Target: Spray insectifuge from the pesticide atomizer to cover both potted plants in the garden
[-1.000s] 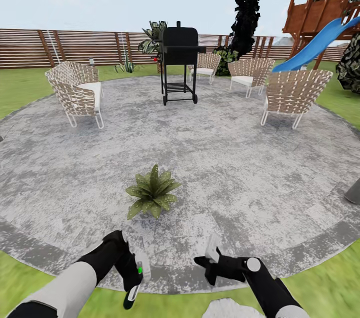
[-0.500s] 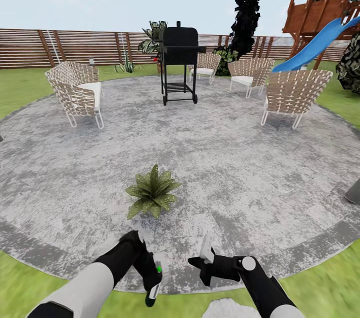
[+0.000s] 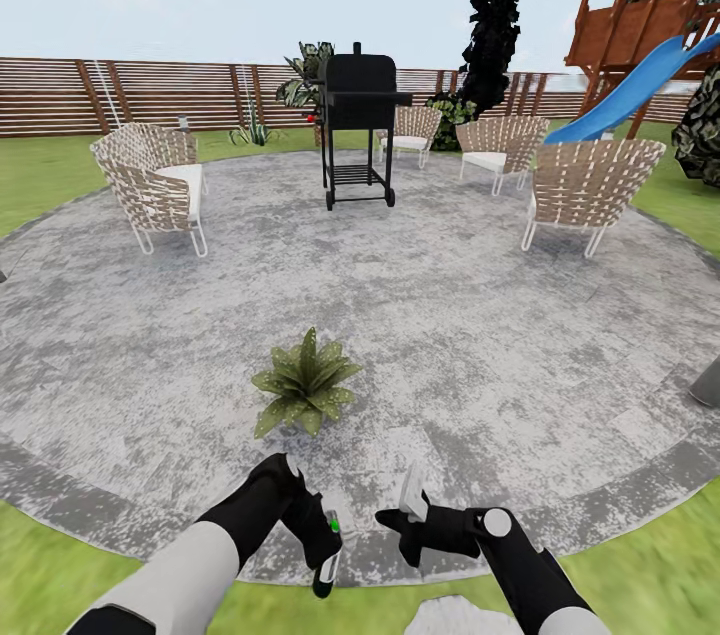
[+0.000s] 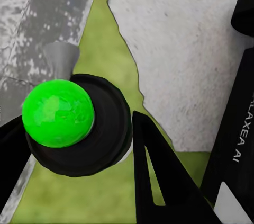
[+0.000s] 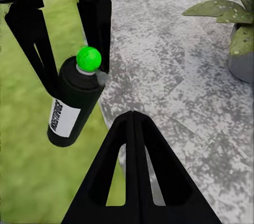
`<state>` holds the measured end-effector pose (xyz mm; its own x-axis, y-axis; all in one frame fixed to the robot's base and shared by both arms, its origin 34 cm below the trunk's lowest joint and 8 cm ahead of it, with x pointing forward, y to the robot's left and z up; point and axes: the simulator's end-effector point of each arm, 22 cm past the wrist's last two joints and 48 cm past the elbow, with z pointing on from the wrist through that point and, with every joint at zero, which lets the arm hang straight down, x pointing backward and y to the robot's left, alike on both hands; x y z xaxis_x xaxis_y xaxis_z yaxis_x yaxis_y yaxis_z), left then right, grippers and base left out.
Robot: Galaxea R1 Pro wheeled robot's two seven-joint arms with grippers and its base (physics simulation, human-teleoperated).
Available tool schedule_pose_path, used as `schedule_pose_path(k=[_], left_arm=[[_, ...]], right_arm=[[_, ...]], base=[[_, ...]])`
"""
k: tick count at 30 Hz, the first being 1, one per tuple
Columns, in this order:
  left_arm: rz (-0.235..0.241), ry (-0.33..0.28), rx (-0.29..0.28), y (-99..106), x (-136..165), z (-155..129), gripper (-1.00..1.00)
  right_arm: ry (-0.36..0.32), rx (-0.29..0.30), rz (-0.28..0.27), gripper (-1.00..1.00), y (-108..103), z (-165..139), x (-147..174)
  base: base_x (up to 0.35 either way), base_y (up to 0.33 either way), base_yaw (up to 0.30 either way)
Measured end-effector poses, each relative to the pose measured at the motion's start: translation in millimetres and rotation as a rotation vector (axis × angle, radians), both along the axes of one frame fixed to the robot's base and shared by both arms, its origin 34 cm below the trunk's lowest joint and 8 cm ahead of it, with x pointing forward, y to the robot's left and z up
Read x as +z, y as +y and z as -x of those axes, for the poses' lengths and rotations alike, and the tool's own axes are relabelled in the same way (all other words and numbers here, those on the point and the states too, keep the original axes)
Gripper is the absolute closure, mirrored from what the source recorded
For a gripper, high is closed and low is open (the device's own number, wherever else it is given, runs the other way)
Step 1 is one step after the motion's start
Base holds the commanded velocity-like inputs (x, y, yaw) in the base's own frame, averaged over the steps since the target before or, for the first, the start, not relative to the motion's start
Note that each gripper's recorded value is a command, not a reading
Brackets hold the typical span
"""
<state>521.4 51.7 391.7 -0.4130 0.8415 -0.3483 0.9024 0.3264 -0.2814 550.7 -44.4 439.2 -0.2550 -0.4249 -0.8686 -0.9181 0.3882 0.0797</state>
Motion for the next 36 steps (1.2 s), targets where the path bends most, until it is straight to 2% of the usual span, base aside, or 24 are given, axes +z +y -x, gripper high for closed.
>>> schedule_pose_path(k=[4, 8, 12, 16, 24, 31, 36], left_arm=[[-0.031, -0.046, 0.023, 6.0, -7.2, -8.9, 1.0], [-0.035, -0.055, 0.027, 6.2, -8.5, -10.1, 1.0], [-0.016, -0.048, 0.023, -2.8, -5.9, -7.9, 1.0], [0.046, -0.028, 0.063, -14.0, 0.0, -7.9, 1.0], [0.063, -0.021, 0.075, -14.6, 1.9, -8.7, 1.0], [0.088, 0.014, 0.061, -18.7, 5.7, -0.8, 1.0], [0.128, 0.022, 0.08, -28.6, 11.6, -1.9, 1.0]], right_arm=[[-0.008, 0.017, -0.016, 1.0, 9.3, 0.2, 6.9], [-0.009, 0.02, -0.02, 1.0, 12.2, 0.5, 8.2], [-0.008, 0.02, -0.021, 1.0, 12.5, 0.6, 8.1], [-0.007, 0.02, -0.02, 1.0, 12.2, 0.8, 7.8], [-0.007, 0.02, -0.019, 1.0, 11.6, 0.8, 7.5], [-0.007, 0.02, -0.018, 1.0, 11.5, 1.0, 7.1], [-0.007, 0.019, -0.018, 1.0, 11.4, 0.8, 7.1]], base=[[0.0, 0.0, 0.0], [0.0, 0.0, 0.0], [0.0, 0.0, 0.0], [0.0, 0.0, 0.0], [0.0, 0.0, 0.0], [0.0, 0.0, 0.0], [0.0, 0.0, 0.0]])
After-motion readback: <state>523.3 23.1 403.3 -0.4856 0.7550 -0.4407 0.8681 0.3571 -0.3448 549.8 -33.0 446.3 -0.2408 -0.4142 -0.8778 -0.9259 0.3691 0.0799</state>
